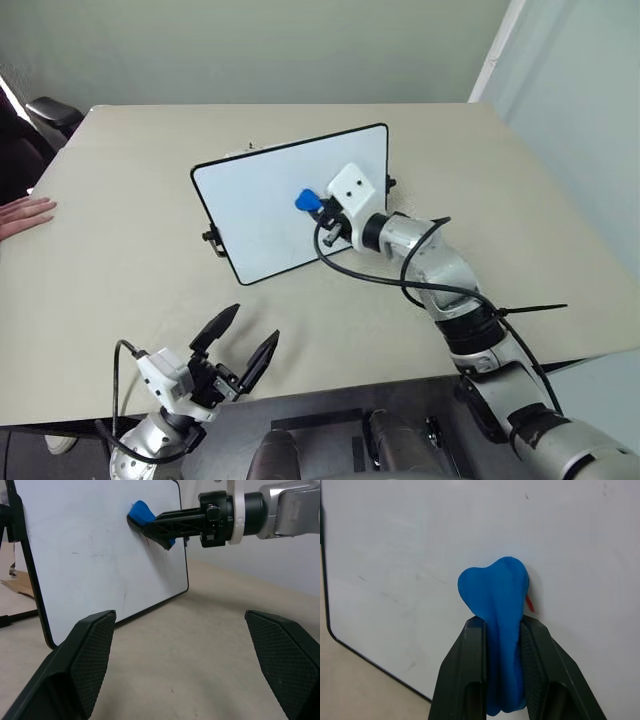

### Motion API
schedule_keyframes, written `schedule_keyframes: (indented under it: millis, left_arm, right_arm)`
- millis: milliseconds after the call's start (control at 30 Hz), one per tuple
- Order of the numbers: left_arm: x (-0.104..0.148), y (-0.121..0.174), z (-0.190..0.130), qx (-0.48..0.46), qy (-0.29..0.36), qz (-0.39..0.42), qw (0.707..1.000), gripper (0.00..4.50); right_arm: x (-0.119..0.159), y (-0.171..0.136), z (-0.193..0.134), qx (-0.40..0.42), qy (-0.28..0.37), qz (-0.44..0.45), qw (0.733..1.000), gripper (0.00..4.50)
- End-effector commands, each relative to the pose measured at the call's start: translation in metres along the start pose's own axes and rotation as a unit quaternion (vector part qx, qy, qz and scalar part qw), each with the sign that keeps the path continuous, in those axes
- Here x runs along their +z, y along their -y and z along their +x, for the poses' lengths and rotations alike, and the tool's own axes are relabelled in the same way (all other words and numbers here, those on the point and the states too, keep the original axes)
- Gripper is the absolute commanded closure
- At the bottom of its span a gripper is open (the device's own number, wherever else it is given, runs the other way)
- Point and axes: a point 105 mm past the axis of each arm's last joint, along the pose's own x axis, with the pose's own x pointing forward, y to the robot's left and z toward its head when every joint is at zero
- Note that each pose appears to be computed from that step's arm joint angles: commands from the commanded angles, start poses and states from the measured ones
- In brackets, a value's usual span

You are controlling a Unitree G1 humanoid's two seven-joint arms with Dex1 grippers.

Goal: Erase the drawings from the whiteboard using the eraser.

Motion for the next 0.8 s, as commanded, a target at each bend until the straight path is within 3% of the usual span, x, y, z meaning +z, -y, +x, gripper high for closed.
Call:
schedule_keyframes:
  millis: [33, 500, 633, 800]
  left_arm:
    - [0.01, 0.003, 0.003, -0.007, 0.019, 0.008, 1.0, 0.0]
    - [0.011, 0.004, 0.003, -0.007, 0.021, 0.008, 1.0, 0.0]
    - [0.012, 0.003, 0.003, -0.006, 0.022, 0.008, 1.0, 0.0]
    - [0.012, 0.003, 0.003, -0.008, 0.022, 0.008, 1.0, 0.0]
  right_arm:
    - [-0.012, 0.019, -0.008, -0.045, -0.022, 0.01, 0.999, 3.68]
    - [-0.049, 0.04, -0.034, -0.092, -0.078, 0.011, 0.993, 3.68]
    - [-0.045, 0.052, -0.04, -0.111, -0.073, 0.012, 0.991, 3.68]
    - [-0.023, 0.048, -0.038, -0.098, -0.039, 0.0, 0.994, 3.68]
